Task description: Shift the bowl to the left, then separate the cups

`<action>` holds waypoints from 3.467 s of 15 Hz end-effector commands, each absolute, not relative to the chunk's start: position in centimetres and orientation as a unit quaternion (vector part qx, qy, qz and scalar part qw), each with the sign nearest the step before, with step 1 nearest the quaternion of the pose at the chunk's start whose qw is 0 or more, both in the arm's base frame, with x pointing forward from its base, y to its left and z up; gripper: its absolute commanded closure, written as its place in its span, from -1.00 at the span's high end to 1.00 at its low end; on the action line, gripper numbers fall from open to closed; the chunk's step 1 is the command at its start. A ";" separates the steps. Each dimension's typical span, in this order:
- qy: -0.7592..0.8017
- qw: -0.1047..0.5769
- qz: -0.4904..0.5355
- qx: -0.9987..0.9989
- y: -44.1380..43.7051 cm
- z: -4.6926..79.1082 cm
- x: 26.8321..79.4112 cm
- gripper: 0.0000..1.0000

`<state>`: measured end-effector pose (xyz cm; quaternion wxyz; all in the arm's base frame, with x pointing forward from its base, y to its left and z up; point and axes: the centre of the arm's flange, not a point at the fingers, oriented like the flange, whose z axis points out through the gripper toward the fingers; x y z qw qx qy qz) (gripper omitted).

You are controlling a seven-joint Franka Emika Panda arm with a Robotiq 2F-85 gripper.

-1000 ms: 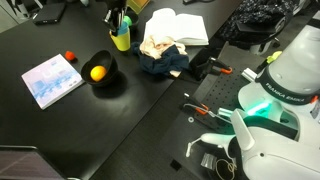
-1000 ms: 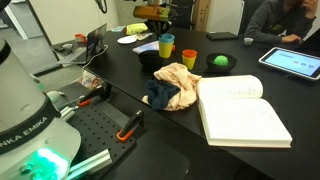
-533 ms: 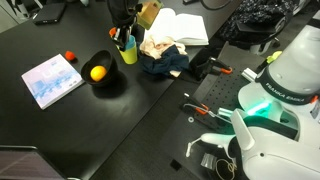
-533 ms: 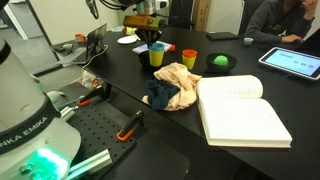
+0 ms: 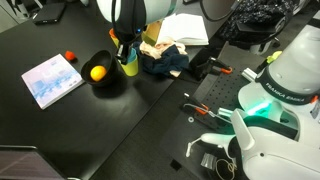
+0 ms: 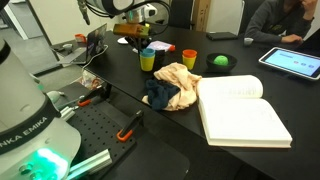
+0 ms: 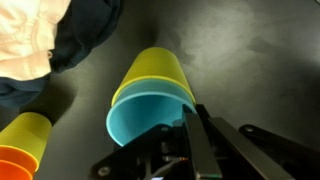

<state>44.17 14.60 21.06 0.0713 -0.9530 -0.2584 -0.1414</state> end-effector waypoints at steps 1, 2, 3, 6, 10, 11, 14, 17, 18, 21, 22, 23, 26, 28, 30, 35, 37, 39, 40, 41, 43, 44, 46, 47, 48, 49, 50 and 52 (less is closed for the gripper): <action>-0.269 0.070 -0.160 -0.947 14.4 19.4 43.6 -0.91; -0.272 0.070 -0.163 -0.946 14.5 19.0 43.7 -0.91; -0.271 0.067 -0.164 -0.946 14.4 18.5 43.7 -0.91; -0.272 0.064 -0.166 -0.946 14.2 17.4 43.9 -0.91; -0.284 0.057 -0.166 -0.943 14.1 16.2 44.3 -0.90; -0.284 0.053 -0.167 -0.943 13.9 16.0 44.5 -0.64; -0.285 0.043 -0.163 -0.944 13.2 16.1 44.9 -0.08; -0.286 0.033 -0.163 -0.944 13.0 16.8 45.6 0.37; -0.284 0.030 -0.161 -0.945 12.9 17.0 45.9 0.51; -0.283 0.024 -0.153 -0.947 12.8 17.1 46.3 0.92; -0.280 0.022 -0.148 -0.948 12.8 17.1 46.4 0.48; -0.279 0.022 -0.144 -0.949 12.8 17.1 46.4 0.21; -0.277 0.022 -0.136 -0.951 12.9 17.0 46.5 -0.12; -0.276 0.023 -0.133 -0.952 12.9 17.1 46.5 -0.40; -0.274 0.024 -0.130 -0.953 13.0 17.3 46.6 -0.71; -0.272 0.020 -0.122 -0.954 13.0 18.4 47.0 -0.97; -0.271 0.018 -0.117 -0.955 13.0 18.9 47.2 -0.93; -0.269 0.016 -0.114 -0.956 13.0 19.6 47.5 -0.93; -0.270 0.016 -0.113 -0.956 13.1 19.9 47.6 -0.93; -0.271 0.014 -0.114 -0.956 13.1 20.4 47.7 -0.93; -0.276 0.006 -0.115 -0.954 13.2 21.8 48.0 -0.93; -0.284 0.007 -0.120 -0.951 13.3 22.9 48.0 -0.93; -0.294 0.001 -0.121 -0.948 13.6 24.6 47.7 -0.93; -0.298 0.001 -0.124 -0.947 13.7 25.4 47.5 -0.93; -0.300 0.003 -0.125 -0.946 13.9 26.3 47.3 -0.93; -0.304 0.003 -0.127 -0.944 14.1 26.9 46.9 -0.93; -0.308 0.002 -0.129 -0.943 14.4 27.5 46.7 -0.93; -0.313 0.007 -0.130 -0.941 14.9 28.6 45.8 -0.93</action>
